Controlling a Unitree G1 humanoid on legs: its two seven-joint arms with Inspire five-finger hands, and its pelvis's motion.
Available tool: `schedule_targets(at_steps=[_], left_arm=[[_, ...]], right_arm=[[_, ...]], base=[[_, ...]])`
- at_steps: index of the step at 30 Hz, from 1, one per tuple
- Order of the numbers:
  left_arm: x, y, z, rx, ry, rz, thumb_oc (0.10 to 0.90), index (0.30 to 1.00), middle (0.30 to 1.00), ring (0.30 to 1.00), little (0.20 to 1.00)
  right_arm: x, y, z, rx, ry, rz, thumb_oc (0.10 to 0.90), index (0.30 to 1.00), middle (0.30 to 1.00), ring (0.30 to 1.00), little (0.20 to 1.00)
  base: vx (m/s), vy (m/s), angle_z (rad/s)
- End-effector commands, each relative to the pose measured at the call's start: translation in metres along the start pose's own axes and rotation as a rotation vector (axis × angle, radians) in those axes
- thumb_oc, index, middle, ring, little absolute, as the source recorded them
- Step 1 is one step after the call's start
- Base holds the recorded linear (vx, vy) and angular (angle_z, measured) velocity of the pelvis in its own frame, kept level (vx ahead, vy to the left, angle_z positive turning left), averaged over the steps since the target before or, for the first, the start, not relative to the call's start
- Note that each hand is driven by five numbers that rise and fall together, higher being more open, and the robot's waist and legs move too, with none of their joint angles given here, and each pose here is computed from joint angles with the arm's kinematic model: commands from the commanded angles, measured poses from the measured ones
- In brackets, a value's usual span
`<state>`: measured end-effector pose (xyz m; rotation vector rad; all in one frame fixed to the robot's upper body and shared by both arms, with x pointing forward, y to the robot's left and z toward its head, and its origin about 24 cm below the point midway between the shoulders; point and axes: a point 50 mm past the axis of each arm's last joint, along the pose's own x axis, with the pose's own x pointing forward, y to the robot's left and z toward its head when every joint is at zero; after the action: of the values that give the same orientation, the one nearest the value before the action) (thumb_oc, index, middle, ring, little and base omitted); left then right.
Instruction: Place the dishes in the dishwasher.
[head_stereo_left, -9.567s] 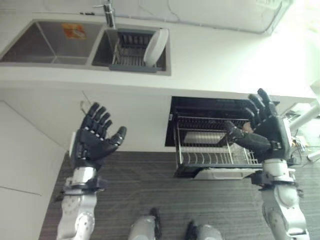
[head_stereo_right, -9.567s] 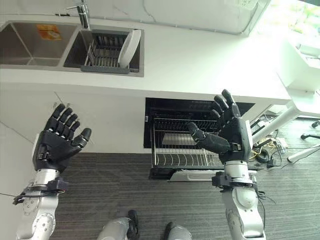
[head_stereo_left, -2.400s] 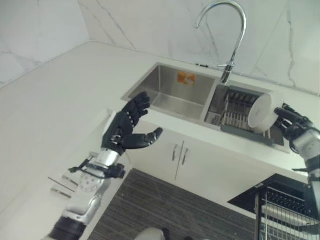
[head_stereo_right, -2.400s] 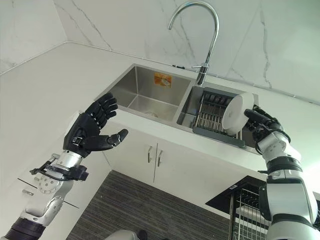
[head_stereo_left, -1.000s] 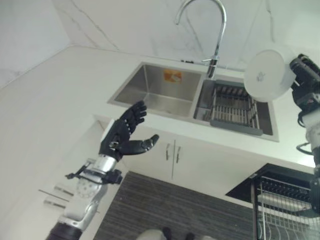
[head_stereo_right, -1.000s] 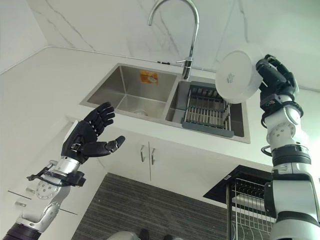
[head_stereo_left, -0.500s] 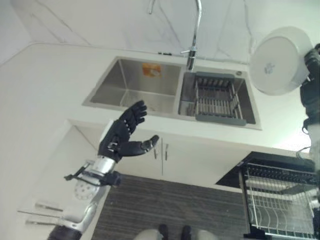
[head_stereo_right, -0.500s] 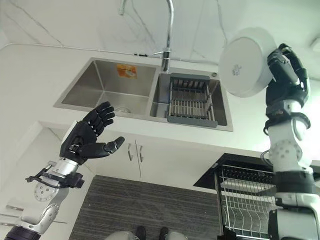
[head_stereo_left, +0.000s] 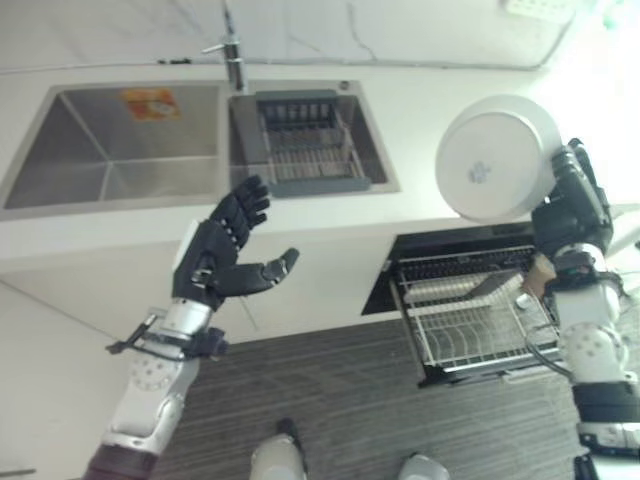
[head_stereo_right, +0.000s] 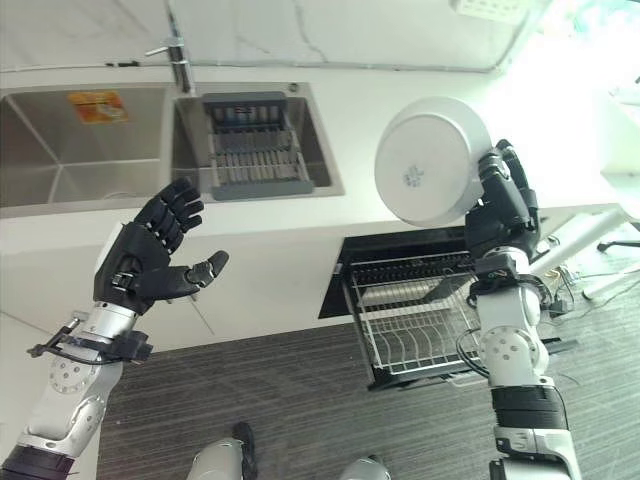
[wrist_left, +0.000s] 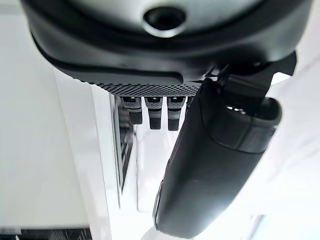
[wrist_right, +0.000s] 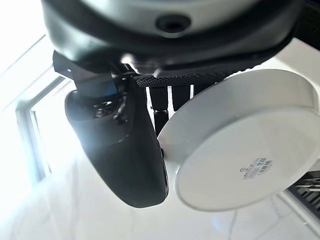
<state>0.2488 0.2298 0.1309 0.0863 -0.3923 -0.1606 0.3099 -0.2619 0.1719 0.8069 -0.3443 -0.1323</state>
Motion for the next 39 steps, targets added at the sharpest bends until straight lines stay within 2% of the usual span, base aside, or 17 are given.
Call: schedule_targets(at_steps=[1, 9, 16, 32, 39], left_arm=[[0.009, -0.021, 0.04, -0.012, -0.253, -0.066, 0.8, 0.9, 0.9, 0.9, 0.9], [-0.001, -0.023, 0.031, -0.036, -0.223, -0.064, 0.8, 0.9, 0.9, 0.9, 0.9], [-0.003, -0.023, 0.029, -0.046, -0.22, -0.074, 0.8, 0.9, 0.9, 0.9, 0.9], [-0.001, -0.029, 0.026, -0.036, -0.183, -0.084, 0.8, 0.9, 0.9, 0.9, 0.9], [-0.009, -0.025, 0.007, 0.045, -0.074, -0.051, 0.8, 0.9, 0.9, 0.9, 0.9]], right_arm=[[0.008, 0.048, 0.075, -0.022, -0.28, 0.216, 0.4, 0.3, 0.3, 0.3, 0.3], [0.0, 0.047, 0.074, -0.038, -0.245, 0.205, 0.4, 0.3, 0.3, 0.3, 0.3], [-0.005, 0.031, 0.057, -0.117, -0.169, 0.138, 0.4, 0.3, 0.3, 0.3, 0.3], [-0.017, -0.023, 0.009, -0.382, 0.02, -0.052, 0.4, 0.3, 0.3, 0.3, 0.3], [-0.018, -0.047, -0.014, -0.553, 0.11, -0.121, 0.4, 0.3, 0.3, 0.3, 0.3]], base=[[0.03, -0.188, -0.54], [0.02, -0.137, -0.26], [0.01, -0.009, 0.12], [0.01, 0.03, 0.11], [0.01, -0.003, 0.14]])
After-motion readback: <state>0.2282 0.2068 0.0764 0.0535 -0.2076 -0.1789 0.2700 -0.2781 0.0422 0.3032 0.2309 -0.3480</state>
